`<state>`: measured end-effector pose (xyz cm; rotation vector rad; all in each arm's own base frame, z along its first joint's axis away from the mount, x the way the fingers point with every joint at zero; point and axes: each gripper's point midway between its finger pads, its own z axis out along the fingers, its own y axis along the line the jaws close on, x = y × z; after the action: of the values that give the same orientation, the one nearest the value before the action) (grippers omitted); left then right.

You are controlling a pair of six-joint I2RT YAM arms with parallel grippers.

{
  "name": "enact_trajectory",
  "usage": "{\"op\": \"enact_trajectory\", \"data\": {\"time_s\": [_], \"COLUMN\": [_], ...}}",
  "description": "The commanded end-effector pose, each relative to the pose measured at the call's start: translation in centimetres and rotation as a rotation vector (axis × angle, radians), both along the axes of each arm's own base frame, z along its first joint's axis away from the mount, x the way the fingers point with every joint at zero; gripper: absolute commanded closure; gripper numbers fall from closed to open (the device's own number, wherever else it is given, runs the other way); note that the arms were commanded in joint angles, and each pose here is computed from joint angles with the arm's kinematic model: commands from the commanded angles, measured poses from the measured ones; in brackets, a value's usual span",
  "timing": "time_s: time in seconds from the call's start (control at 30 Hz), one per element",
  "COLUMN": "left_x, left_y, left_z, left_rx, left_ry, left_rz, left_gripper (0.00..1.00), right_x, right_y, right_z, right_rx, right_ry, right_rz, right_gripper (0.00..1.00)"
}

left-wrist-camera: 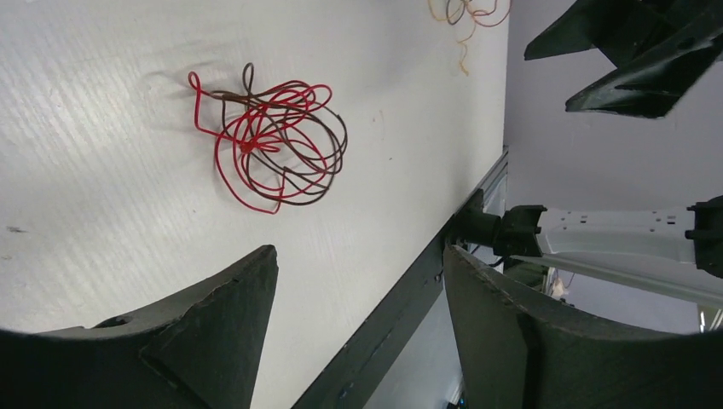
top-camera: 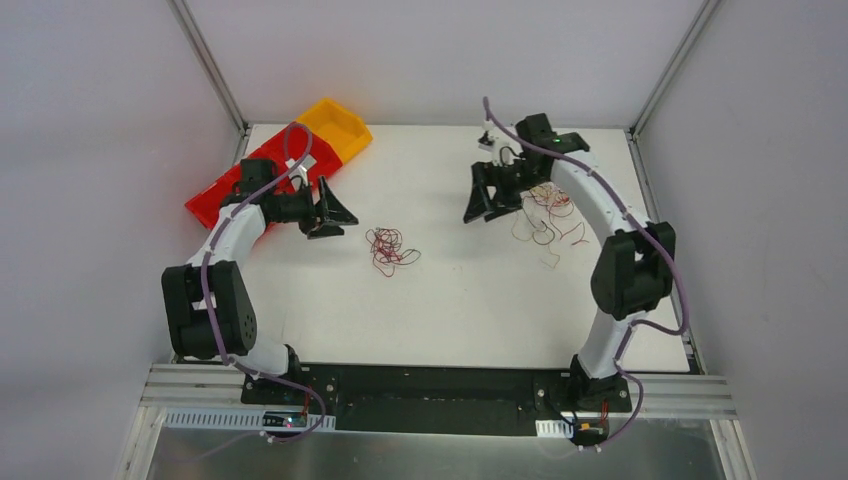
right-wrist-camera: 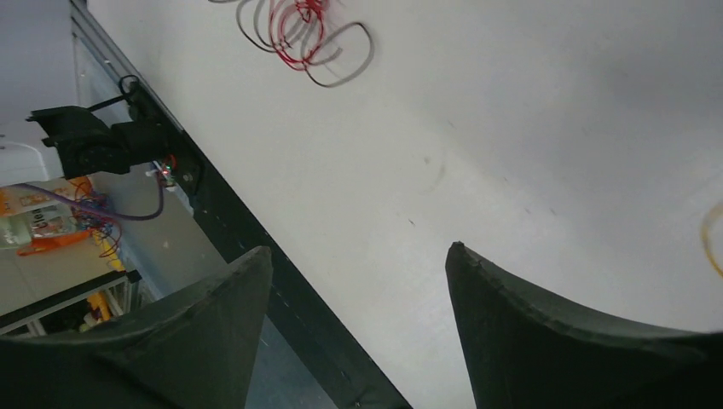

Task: Untangle the cables

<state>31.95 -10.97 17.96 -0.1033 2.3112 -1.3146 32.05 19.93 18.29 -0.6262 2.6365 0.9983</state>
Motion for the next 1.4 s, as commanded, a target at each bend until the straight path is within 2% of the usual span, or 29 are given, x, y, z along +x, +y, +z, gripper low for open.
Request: {"op": "enact_trajectory", "data": {"time_s": [0.0,0.1,0.3,0.43,0.57,0.67,0.77,0.97,1.07,1.13,1.23,1.37], "left_x": [-0.9,-0.9,0.8,0.9,1.4,1.7,1.7,1.3,1.0,0.8,0.7,0.5], "left_y": [-1.9,-2.6,-3.2,-3.1,-1.6,-0.6,-0.1,0.4,0.3,0.1,0.1,0.0], "left_z": [-3.0,-5.3,-6.0,-6.5,-7.1,-7.8,-8.1,-8.6,-8.6,-8.5,-8.6,-8.4], "left_rx": [0.064,0.137,0.109,0.073,0.1,0.126,0.152,0.185,0.181,0.169,0.172,0.166], "left_ry": [0.056,0.081,0.08,0.113,0.125,0.145,0.143,0.147,0.151,0.153,0.151,0.143], "left_rz": [-0.075,-0.091,-0.092,-0.081,-0.003,0.052,0.072,0.094,0.088,0.078,0.075,0.067], "left_gripper": [0.32,0.34,0.32,0.46,0.57,0.6,0.59,0.54,0.48,0.45,0.44,0.44], "right_x": [1.7,1.7,0.3,1.0,1.4,1.3,1.1,1.3,1.7,1.8,2.3,2.0], "right_y": [7.7,12.0,16.6,18.7,20.4,21.4,22.0,22.7,23.3,23.3,22.7,21.4], "right_z": [-1.1,-3.0,-6.2,-7.4,-7.6,-7.4,-6.7,-6.6,-7.9,-9.4,-11.7,-12.1], "right_rx": [0.151,0.181,0.189,0.207,0.219,0.238,0.265,0.282,0.245,0.188,0.113,0.075], "right_ry": [0.042,0.054,0.095,0.119,0.1,0.108,0.12,0.147,0.126,0.085,0.068,0.05], "right_rz": [-0.004,0.008,0.036,-0.01,-0.006,-0.012,-0.016,-0.031,-0.042,-0.043,-0.048,0.013], "right_gripper": [0.24,0.25,0.19,0.21,0.22,0.15,0.02,0.01,0.0,0.09,0.33,0.8]}}
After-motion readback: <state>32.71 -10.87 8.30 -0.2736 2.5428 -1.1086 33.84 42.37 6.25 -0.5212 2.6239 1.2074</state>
